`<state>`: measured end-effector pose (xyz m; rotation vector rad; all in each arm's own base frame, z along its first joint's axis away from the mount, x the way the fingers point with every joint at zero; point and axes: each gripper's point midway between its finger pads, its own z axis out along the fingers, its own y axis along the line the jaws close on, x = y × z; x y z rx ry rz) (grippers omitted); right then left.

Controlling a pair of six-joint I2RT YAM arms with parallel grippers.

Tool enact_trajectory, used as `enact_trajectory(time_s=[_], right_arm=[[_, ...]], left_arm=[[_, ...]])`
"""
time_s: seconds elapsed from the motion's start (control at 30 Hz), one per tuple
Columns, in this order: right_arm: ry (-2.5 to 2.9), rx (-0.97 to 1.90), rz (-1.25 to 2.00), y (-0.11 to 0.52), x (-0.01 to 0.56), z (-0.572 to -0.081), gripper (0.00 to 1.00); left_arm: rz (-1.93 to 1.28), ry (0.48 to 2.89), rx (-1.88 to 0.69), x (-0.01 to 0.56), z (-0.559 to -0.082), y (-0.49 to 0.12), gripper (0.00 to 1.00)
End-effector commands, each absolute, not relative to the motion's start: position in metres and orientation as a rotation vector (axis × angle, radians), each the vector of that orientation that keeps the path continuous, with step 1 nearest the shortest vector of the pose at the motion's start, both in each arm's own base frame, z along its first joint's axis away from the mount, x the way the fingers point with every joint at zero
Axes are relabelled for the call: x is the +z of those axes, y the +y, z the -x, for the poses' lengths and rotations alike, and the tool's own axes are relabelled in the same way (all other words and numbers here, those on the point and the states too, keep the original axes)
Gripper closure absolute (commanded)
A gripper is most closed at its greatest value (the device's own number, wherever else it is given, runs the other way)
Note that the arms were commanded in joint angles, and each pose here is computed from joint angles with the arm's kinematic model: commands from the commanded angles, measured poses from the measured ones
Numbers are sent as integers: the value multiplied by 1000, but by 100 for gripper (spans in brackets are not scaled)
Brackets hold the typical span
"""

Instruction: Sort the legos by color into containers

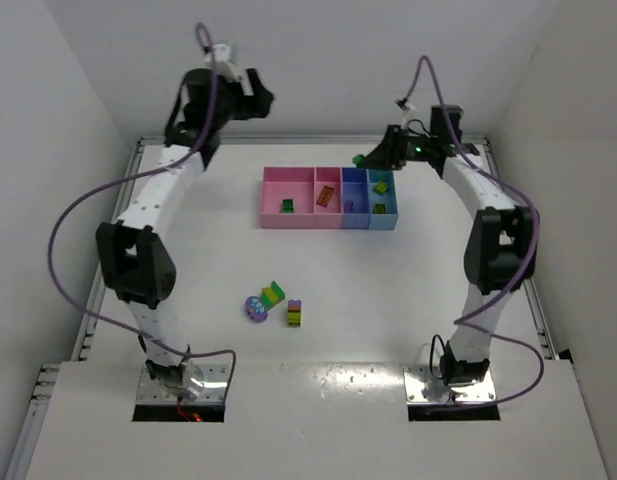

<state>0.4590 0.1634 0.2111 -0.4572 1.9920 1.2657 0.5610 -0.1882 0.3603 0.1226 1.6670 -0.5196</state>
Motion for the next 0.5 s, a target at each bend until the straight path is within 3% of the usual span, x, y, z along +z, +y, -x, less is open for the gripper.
enact_trajectory(time_s=[0.0, 0.13, 0.37, 0.47], right_arm=[[1935, 1146, 676, 221, 218, -483, 100], [1949, 1045, 758, 268, 196, -507, 100], [2036, 766, 787, 320, 142, -536, 100], [2063, 688, 764, 322, 130, -542, 95]], left_arm=[[-21, 1790, -449, 336, -538, -116, 14], [-92, 1901, -375, 310, -507, -60, 12], [-207, 2045, -420, 269, -447, -46, 12], [-249, 2068, -402, 264, -432, -42, 12]])
